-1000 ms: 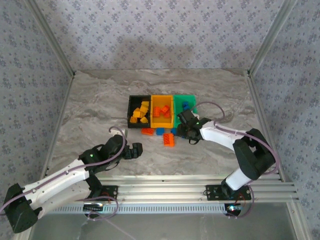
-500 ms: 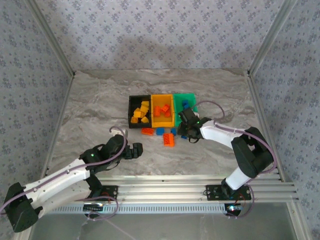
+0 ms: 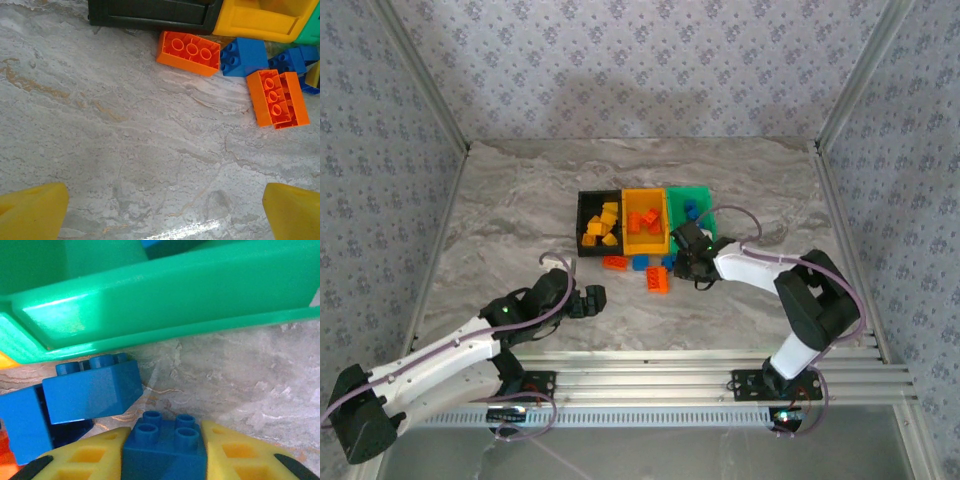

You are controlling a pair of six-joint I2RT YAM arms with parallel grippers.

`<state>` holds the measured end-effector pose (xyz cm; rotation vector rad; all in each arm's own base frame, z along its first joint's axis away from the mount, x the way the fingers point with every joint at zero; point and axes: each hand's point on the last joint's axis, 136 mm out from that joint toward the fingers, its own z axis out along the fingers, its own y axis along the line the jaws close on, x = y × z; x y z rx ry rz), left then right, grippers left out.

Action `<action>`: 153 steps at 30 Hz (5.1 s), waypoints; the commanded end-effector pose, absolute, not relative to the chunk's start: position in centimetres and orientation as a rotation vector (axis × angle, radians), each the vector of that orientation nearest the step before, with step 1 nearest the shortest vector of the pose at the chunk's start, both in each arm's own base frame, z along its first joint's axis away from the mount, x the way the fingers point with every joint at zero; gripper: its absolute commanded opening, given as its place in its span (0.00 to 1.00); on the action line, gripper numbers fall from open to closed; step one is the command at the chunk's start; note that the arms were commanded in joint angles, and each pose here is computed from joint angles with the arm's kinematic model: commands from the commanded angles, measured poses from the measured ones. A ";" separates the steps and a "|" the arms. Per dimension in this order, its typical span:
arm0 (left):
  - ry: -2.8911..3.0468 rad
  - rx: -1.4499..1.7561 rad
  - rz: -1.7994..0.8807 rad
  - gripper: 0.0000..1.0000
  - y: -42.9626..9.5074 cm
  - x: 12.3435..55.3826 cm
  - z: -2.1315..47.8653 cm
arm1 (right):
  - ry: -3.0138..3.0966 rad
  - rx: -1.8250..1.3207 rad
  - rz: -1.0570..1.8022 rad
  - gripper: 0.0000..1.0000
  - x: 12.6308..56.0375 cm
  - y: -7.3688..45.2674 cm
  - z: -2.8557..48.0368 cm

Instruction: Sort the legos into containers by color

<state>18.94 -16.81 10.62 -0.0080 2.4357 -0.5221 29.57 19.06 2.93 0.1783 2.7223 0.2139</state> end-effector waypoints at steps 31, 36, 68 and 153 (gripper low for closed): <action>2.455 0.105 -0.563 1.00 -19.3 19.6 11.2 | 2.493 0.317 0.272 0.68 42.4 18.5 15.4; 2.464 0.136 -0.566 1.00 -20.4 20.0 11.3 | 2.464 0.220 0.317 0.72 39.6 19.9 17.5; 2.450 0.040 -0.558 1.00 -17.3 18.4 10.7 | 2.730 -0.064 0.288 0.38 26.4 24.0 3.3; 2.454 0.056 -0.587 1.00 -17.6 18.2 10.6 | 2.750 0.109 0.156 0.53 20.7 18.9 2.1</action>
